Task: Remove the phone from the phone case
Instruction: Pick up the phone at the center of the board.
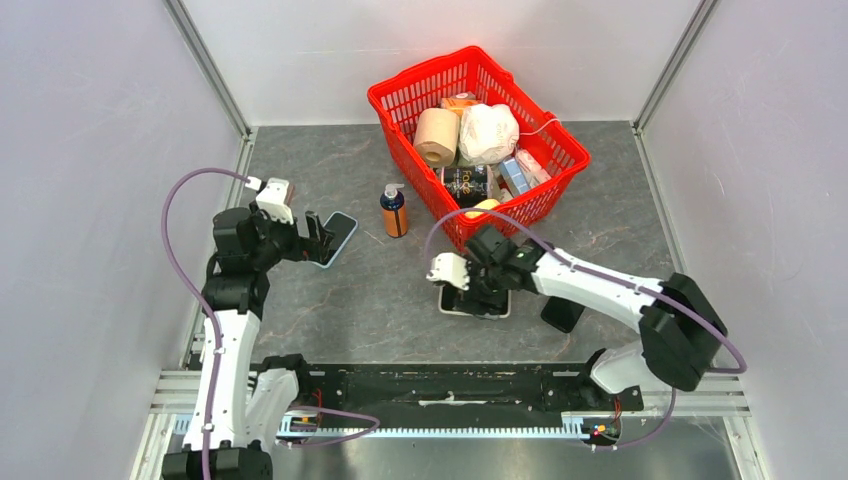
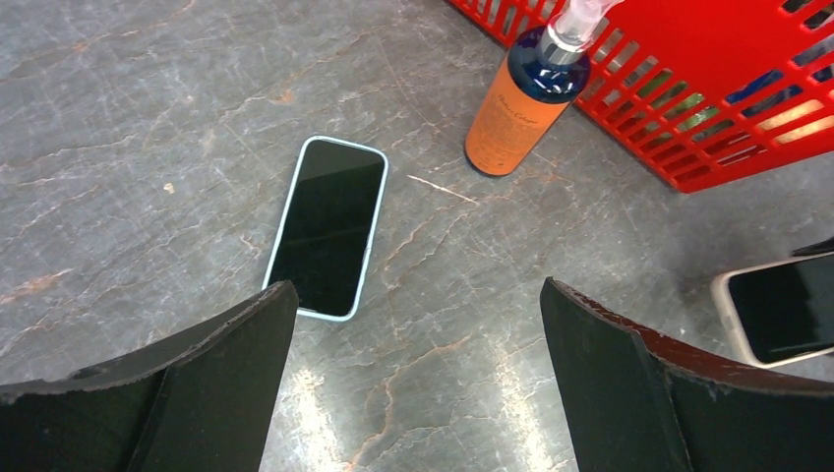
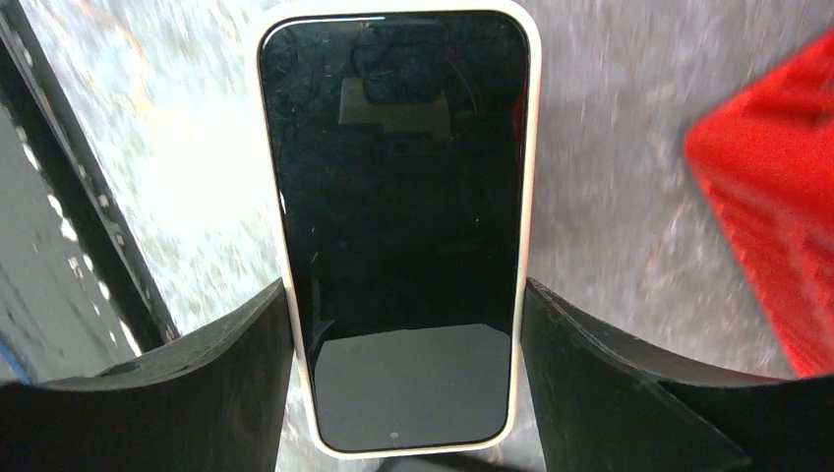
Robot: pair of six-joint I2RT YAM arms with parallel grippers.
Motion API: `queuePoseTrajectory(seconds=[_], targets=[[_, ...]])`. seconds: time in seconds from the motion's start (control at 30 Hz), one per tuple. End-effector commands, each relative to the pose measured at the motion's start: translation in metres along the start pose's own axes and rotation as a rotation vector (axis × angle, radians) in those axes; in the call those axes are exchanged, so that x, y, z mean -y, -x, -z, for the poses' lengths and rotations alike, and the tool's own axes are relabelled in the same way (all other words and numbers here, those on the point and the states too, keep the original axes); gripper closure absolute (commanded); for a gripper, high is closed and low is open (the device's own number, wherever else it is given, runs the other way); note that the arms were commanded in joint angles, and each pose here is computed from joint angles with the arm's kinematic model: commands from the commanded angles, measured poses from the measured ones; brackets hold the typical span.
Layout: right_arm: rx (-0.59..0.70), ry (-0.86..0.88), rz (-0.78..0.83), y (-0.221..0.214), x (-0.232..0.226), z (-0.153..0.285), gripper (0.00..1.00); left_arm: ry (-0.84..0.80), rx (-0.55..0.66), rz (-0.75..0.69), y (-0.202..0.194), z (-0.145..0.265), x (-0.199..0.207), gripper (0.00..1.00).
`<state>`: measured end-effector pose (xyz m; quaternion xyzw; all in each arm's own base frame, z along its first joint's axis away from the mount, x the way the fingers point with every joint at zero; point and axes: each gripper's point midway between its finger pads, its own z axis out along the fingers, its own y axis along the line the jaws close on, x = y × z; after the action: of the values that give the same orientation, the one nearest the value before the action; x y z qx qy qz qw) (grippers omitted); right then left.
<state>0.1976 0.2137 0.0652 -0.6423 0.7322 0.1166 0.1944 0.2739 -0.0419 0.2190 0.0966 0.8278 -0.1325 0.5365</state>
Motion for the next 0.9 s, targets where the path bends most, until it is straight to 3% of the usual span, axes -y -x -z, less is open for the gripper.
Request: queuePoseTrajectory(seconds=[0.0, 0.3, 0.47, 0.87], targets=[[0.150, -0.119, 0.025, 0.077, 0.022, -0.006, 0.91, -0.077, -0.011, 0.051, 0.015, 0.000, 0.013, 0.00], [0.147, -0.176, -0.017, 0.133, 0.041, -0.059, 0.95, -0.121, -0.063, 0.092, 0.004, -0.013, 0.016, 0.00], [0.197, -0.180, -0.011, 0.154, 0.043, -0.064, 0.96, -0.172, -0.095, 0.105, -0.010, -0.019, 0.022, 0.00], [0.199, -0.141, -0.044, 0.162, 0.035, -0.070, 0.98, -0.257, -0.164, 0.145, -0.031, -0.032, 0.030, 0.02]])
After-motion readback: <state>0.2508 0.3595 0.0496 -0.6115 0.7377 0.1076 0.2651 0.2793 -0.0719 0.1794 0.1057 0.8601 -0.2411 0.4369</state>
